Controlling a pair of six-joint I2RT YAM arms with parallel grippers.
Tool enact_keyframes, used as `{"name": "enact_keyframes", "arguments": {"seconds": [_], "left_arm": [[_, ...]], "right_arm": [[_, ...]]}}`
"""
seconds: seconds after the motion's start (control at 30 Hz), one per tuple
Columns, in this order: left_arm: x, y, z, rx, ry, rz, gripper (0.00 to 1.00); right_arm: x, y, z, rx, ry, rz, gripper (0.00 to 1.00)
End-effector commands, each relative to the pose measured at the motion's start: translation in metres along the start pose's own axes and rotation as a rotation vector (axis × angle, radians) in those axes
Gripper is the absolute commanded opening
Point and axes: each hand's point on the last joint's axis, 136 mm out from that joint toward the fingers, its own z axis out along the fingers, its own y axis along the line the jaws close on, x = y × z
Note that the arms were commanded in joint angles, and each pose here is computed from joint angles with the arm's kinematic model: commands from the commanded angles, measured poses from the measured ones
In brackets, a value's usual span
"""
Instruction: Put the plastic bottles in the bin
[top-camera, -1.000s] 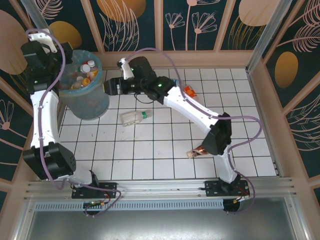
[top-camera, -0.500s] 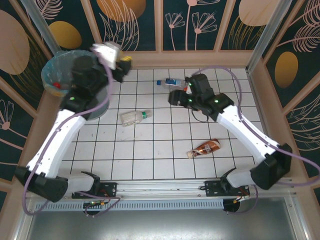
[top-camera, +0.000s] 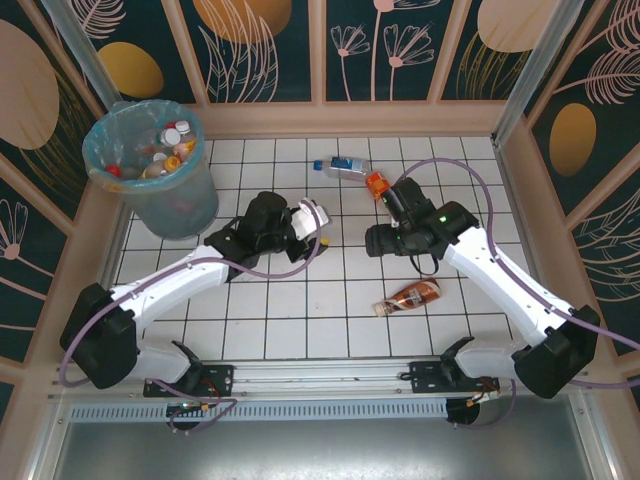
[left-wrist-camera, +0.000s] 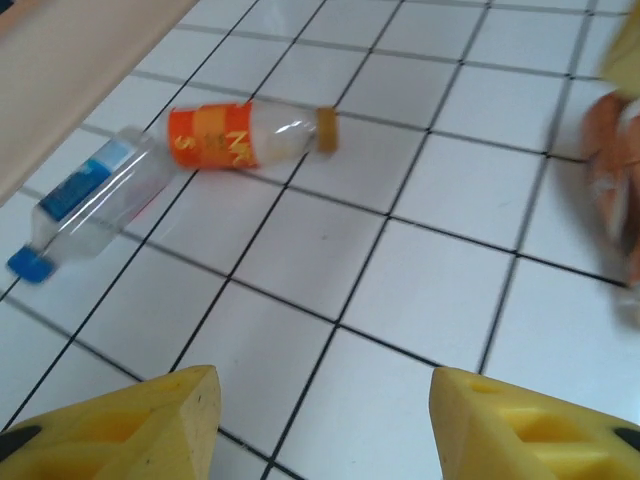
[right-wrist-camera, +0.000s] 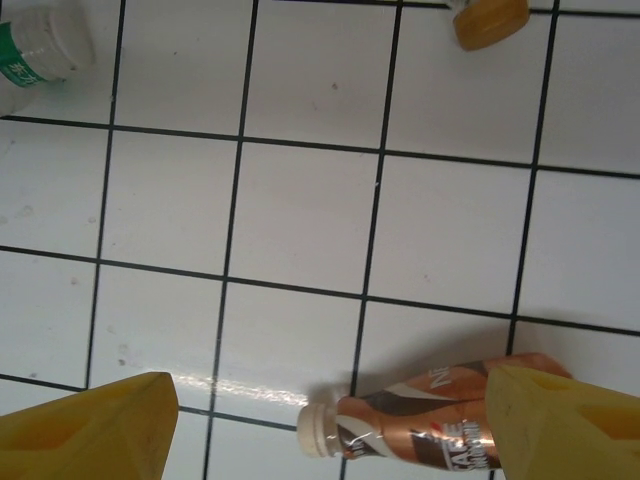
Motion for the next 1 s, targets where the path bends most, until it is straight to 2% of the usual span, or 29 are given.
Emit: {"name": "enact_keyframes", "arguments": {"seconds": [0.0, 0.07, 0.13, 0.3, 0.53, 0.8, 0.97], "left_arm": [[0.020, 0.038, 0.012, -0.191, 0.125, -0.094, 0.58], [0.047, 0.049, 0.022, -0.259, 0.246, -0.094, 0.59], [0.056, 0.057, 0.028, -0.272, 0.319, -0.104, 0.60], [0.041, 0.076, 0.036, -0.224, 0.320, -0.147, 0.61], [0.074, 0.080, 0.067, -0.114, 0.479, -0.131, 0.61], [0.097, 0.089, 0.086, -0.102, 0.567, -0.120, 0.60], [0.115, 0.089, 0.095, -0.082, 0.624, -0.107, 0.60]], "right_arm": [[-0.008, -0.007, 0.005, 0.063, -0.011, -0.090, 0.81], [-0.006, -0.005, 0.016, 0.067, 0.023, -0.101, 0.81], [-0.002, -0.002, 0.026, 0.068, 0.062, -0.081, 0.81], [0.010, 0.009, 0.041, 0.009, 0.111, -0.014, 0.81], [0.007, 0.030, 0.041, -0.121, 0.075, 0.048, 0.81], [0.008, 0.061, 0.067, -0.328, 0.046, 0.149, 0.77], [0.008, 0.060, 0.076, -0.320, 0.039, 0.155, 0.77]]}}
